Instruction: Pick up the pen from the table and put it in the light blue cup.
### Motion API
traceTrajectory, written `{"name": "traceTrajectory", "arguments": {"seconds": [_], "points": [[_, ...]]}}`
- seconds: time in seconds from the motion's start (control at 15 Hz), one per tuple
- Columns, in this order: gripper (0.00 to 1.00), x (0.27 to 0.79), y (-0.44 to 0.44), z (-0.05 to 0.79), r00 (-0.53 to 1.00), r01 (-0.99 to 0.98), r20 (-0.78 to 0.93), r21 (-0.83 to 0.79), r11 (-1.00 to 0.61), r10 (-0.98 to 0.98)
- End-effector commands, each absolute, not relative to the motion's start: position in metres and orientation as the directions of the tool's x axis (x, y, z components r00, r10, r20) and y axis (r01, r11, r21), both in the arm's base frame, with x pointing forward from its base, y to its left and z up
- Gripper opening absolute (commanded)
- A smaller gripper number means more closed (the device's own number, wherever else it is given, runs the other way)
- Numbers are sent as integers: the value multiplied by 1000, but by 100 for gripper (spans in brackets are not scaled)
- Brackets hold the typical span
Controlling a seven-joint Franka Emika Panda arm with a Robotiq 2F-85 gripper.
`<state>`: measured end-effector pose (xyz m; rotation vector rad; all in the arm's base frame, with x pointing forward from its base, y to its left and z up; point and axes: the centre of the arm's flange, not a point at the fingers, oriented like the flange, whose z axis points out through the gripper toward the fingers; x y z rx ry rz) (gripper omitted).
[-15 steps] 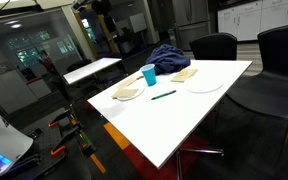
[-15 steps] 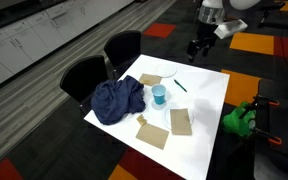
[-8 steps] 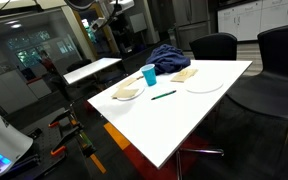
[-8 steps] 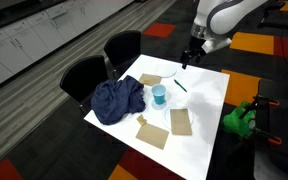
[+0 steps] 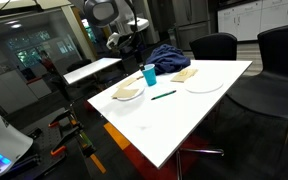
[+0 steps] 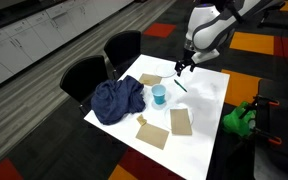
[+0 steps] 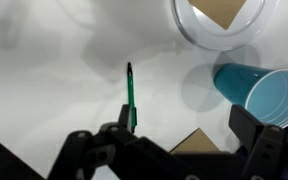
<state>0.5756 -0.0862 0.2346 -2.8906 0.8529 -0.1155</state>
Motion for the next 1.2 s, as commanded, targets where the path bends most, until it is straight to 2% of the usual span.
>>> {"name": "traceTrajectory", "arguments": {"seconds": [0.0, 0.53, 1.13], "points": [[100, 596, -97, 204, 838, -534, 33, -156, -831, -545], [100, 614, -124, 143, 828, -554, 18, -121, -824, -560], [100, 625, -140, 102, 881, -465, 46, -104, -879, -471]]}}
